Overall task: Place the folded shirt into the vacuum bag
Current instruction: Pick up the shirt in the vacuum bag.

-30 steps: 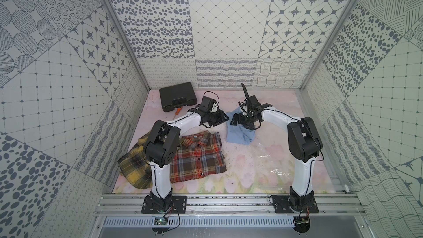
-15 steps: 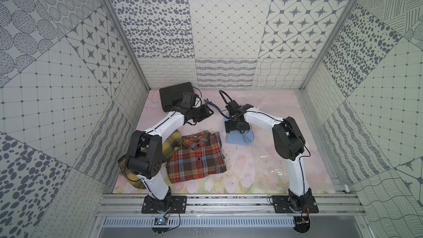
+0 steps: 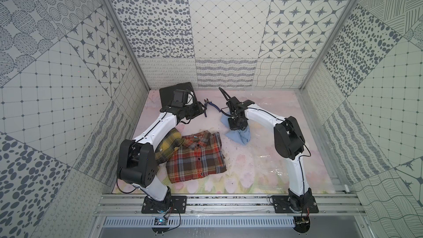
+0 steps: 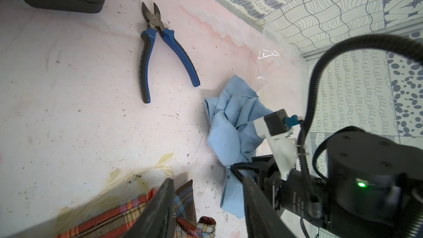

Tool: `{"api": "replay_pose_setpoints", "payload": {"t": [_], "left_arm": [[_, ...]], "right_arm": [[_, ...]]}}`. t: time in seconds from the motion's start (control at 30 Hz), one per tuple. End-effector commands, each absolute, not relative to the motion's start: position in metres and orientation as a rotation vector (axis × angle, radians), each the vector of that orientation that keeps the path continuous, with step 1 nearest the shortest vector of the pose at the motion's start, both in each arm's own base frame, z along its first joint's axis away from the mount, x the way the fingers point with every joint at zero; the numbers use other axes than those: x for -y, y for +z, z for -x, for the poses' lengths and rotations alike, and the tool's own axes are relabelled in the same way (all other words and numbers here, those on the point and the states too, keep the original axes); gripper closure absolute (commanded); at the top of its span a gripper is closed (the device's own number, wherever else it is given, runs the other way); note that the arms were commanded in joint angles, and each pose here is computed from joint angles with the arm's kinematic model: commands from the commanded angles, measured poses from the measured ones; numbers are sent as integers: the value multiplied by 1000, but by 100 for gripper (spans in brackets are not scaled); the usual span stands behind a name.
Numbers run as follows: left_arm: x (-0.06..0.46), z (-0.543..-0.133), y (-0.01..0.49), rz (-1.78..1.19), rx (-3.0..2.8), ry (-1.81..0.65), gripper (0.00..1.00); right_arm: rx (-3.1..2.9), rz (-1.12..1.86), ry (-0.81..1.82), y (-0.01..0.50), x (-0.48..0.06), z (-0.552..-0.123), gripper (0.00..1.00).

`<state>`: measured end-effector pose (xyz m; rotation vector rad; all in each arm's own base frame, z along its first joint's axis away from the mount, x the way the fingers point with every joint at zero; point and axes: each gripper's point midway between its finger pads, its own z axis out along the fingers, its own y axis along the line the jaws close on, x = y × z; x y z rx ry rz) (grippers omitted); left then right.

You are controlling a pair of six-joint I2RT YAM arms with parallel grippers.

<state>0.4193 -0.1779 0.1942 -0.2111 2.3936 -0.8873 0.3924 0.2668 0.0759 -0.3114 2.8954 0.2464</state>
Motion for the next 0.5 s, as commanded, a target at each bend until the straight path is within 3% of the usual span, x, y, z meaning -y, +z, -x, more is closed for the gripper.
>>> {"api": "replay_pose_setpoints", "payload": {"t": [0.0,0.17,0.47], "left_arm": [[175,-414,199,171,-2393,-838,50],[194,-407,192,102,-2423,-825,49],[280,-390,163,-99,-2529,-895,47]], "right_arm": [[-2638,191,590,182,-263,-415,100],[-2500,-83,702,223,-191,-413,100],[-2573,-525,454,153,-51,-385,100]]}}
